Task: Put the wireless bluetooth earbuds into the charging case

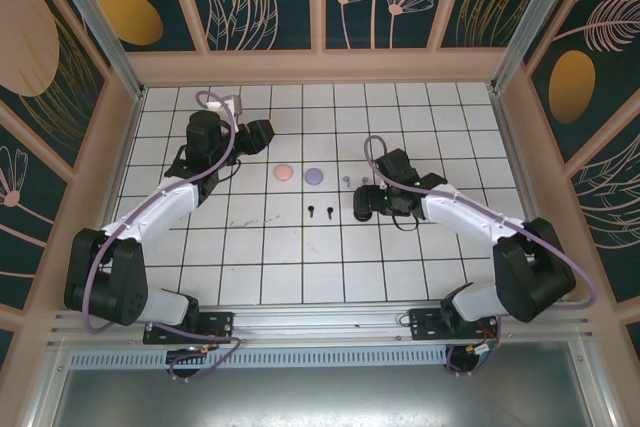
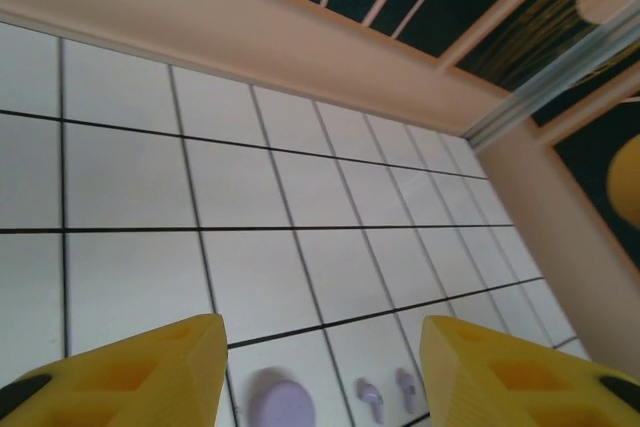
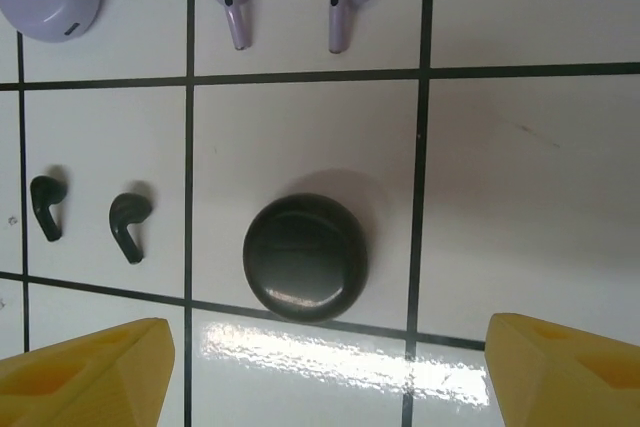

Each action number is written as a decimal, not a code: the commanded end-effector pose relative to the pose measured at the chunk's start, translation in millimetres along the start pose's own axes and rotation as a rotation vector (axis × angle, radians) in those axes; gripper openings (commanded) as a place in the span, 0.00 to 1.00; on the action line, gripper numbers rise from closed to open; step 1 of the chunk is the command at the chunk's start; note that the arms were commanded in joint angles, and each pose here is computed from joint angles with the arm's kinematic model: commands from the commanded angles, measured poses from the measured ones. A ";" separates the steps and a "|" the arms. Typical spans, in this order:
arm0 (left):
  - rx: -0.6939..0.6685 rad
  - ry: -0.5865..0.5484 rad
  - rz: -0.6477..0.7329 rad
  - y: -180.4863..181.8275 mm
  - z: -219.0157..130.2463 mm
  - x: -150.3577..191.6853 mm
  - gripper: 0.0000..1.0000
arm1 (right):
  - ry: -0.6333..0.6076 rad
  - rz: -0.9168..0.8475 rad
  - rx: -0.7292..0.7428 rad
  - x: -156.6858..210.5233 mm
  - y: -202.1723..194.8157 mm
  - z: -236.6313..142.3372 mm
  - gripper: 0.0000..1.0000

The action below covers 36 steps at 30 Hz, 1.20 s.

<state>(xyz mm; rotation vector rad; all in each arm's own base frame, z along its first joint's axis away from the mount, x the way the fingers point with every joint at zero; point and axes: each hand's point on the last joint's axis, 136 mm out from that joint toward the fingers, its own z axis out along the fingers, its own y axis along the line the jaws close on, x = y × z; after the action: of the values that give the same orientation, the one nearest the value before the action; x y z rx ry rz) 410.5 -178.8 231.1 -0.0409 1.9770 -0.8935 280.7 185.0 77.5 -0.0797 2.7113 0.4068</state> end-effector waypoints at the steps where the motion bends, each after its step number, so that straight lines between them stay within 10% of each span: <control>1: 0.116 -0.027 -0.024 -23.1 -8.0 -5.7 0.54 | 0.012 -0.037 0.005 -8.3 6.7 5.0 0.81; 36: 0.043 -0.083 -0.053 -5.6 -14.9 -3.2 0.53 | 0.162 -0.078 0.188 16.3 8.0 64.0 0.59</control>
<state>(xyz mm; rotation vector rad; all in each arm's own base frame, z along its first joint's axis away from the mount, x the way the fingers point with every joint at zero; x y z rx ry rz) 398.8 -173.1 238.4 -0.1145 1.9061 -0.9511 287.1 208.2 17.6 -0.1805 2.8811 0.1396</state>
